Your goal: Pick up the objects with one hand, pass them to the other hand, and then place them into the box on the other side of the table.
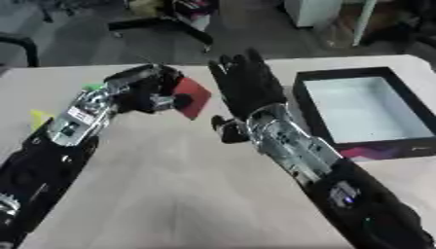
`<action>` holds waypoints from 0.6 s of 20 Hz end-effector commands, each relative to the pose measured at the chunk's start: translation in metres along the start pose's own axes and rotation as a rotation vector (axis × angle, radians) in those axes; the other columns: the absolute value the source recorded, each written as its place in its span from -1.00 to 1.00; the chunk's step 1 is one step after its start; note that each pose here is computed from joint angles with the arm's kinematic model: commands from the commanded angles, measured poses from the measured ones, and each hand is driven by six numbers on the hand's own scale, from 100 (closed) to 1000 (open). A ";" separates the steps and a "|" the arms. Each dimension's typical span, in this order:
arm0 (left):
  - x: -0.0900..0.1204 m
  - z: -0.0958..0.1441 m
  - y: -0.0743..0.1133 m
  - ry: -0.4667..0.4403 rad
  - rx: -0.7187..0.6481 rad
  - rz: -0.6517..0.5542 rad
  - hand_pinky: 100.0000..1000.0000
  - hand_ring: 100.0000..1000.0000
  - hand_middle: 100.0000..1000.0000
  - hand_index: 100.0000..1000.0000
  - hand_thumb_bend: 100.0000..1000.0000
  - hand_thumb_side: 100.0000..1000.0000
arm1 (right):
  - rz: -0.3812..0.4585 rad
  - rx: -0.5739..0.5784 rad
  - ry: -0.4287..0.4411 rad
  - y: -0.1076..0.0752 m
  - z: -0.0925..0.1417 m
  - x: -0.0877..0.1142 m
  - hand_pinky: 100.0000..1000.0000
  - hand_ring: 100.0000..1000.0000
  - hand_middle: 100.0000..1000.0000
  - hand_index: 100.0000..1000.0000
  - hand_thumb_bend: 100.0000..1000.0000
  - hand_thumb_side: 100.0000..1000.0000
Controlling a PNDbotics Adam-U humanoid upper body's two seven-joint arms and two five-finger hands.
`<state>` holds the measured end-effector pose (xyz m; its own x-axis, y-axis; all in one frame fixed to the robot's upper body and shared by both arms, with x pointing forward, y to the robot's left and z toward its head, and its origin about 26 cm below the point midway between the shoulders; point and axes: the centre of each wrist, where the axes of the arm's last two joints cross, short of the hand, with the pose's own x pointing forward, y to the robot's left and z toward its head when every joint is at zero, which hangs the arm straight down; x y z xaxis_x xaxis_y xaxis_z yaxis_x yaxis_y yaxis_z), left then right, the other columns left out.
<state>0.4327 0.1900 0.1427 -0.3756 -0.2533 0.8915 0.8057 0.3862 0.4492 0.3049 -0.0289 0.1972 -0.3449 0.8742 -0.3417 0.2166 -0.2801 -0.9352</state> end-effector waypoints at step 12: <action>0.018 -0.010 0.007 -0.015 -0.038 -0.047 0.27 -0.25 -0.39 -0.06 -0.50 -0.41 | -0.067 -0.064 -0.055 -0.017 0.004 0.003 1.00 0.73 0.75 0.96 -0.59 -0.58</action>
<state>0.4345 0.1831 0.1479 -0.3868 -0.2618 0.8842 0.8136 0.3545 0.4609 0.3031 -0.0277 0.1973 -0.3882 0.8719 -0.2986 0.2088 -0.2324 -0.9499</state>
